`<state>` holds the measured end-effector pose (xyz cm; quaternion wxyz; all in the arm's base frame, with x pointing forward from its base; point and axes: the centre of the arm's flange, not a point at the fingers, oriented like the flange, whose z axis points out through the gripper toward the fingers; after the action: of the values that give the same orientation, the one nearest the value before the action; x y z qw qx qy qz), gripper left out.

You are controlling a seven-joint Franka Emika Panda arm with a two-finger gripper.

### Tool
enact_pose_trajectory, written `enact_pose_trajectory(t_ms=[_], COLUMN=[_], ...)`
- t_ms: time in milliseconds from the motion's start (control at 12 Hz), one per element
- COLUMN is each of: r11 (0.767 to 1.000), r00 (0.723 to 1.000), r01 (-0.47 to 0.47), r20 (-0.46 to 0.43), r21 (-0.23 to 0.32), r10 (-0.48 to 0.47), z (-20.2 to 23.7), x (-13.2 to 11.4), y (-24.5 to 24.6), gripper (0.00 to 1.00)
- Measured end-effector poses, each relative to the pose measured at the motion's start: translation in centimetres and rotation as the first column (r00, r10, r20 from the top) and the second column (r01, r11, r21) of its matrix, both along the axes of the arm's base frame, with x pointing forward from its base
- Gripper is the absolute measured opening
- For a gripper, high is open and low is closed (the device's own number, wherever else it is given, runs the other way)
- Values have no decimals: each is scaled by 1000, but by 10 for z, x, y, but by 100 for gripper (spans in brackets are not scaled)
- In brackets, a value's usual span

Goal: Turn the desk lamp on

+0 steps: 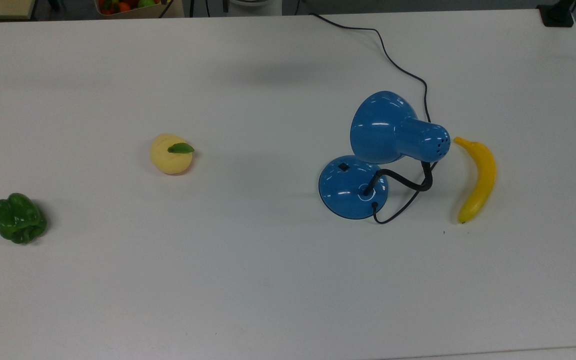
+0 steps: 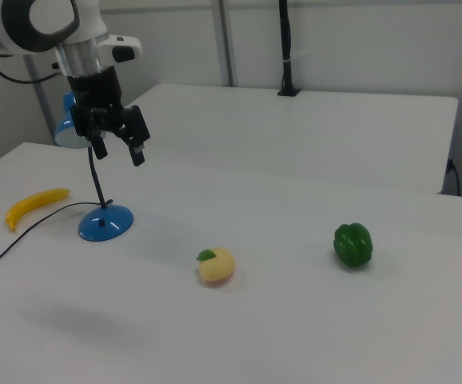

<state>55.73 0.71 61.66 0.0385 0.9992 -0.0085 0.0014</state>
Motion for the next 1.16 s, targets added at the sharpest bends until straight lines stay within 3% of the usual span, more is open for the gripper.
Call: enact_pose_trajectory(t_ms=[831,1080,1163], r11=[1000,1000,1000], r00=[1000,1000,1000], r01=[1,1,0], r20=[-3,-4,-6], r21=[0,0,0], r10=[-1,-1,0], z=[-2,-2,-3], x=[1,1,2], y=[0,0,0], gripper=[100,84,67])
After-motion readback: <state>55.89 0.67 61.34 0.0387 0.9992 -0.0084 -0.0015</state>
